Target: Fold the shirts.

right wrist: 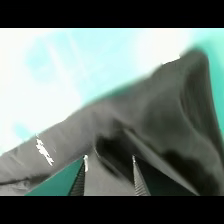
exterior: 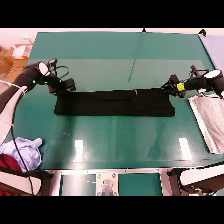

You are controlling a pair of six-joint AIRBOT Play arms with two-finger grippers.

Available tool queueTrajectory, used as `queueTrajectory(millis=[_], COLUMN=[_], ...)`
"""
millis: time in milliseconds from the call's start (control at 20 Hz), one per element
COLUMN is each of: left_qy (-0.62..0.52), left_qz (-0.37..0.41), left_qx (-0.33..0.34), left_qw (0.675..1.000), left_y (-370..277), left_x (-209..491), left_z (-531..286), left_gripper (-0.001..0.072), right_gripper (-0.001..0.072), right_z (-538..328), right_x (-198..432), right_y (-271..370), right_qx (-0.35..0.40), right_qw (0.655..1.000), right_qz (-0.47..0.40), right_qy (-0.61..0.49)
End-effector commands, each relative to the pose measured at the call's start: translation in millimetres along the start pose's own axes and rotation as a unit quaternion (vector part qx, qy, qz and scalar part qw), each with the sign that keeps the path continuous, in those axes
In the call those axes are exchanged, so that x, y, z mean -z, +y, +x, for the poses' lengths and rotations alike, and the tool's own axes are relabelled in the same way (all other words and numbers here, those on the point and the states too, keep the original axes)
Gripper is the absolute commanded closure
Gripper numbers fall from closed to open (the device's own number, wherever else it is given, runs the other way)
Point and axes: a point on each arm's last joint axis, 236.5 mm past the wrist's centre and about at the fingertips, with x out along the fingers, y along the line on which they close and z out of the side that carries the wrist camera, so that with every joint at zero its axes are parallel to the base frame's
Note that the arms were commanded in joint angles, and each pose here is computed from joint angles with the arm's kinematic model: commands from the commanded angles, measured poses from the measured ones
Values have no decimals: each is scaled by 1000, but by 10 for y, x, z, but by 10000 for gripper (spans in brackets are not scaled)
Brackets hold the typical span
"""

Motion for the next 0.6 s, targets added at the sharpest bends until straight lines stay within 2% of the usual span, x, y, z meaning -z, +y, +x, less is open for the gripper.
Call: queueTrajectory(millis=[0,50,100,300,550], left_qy=[-10,-13,-16,-12,19], left_qz=[11,13,13,10,0], left_qx=[4,3,2,3,28], left_qw=[1000,1000,1000,1000,999], left_y=[-53,-42,-15,-2,-118], left_x=[-241,-307,-375,-427,-280], left_z=[-207,-306,-404,-575,-579], left_gripper=[33,33,33,33,34], right_gripper=[335,259,126,60,59], right_z=[-280,-416,-501,-422,-13], right_x=[-236,-296,-327,-37,344], right_y=[17,-52,-163,-619,-749], right_qx=[-10,-4,8,18,-39], right_qw=[998,997,995,986,968], right_qz=[-57,-79,-101,-137,-152], right_qy=[2,1,2,94,195])
